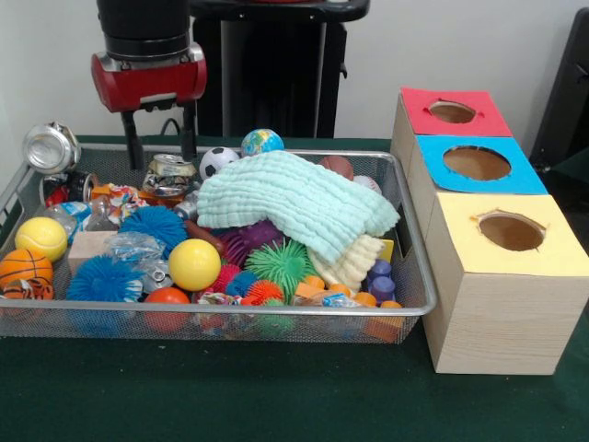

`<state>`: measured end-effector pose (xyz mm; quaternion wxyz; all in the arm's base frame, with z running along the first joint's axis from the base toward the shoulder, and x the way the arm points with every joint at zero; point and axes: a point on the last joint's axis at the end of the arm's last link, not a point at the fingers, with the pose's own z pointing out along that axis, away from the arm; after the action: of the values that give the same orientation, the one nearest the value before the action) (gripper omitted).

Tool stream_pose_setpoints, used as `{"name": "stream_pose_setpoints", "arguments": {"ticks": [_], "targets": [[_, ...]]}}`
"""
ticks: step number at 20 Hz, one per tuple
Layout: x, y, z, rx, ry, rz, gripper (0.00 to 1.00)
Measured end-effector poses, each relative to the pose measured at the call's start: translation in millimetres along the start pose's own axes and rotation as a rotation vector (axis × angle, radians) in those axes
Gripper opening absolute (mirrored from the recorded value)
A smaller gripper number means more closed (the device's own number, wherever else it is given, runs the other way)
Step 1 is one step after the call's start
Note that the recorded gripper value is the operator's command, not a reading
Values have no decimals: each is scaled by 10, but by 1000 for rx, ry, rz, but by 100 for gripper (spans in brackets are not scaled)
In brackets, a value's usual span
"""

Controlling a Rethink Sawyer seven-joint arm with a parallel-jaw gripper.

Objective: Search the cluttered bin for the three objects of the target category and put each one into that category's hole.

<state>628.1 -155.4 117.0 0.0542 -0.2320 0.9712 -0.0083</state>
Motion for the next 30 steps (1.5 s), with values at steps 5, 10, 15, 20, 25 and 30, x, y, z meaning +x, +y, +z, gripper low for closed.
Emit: {"name": "stream_pose_setpoints", "arguments": {"ticks": [5, 10, 15, 20, 25, 30], "targets": [[6, -205, 103, 71, -59, -26, 100], [-10, -347, 199, 118, -88, -50, 100], [-44, -538, 276, 171, -95, -72, 100], [-80, -646, 346, 191, -101, -72, 100], [-128, -704, 424, 217, -100, -92, 100], [-182, -730, 548, 236, -97, -113, 100]]}}
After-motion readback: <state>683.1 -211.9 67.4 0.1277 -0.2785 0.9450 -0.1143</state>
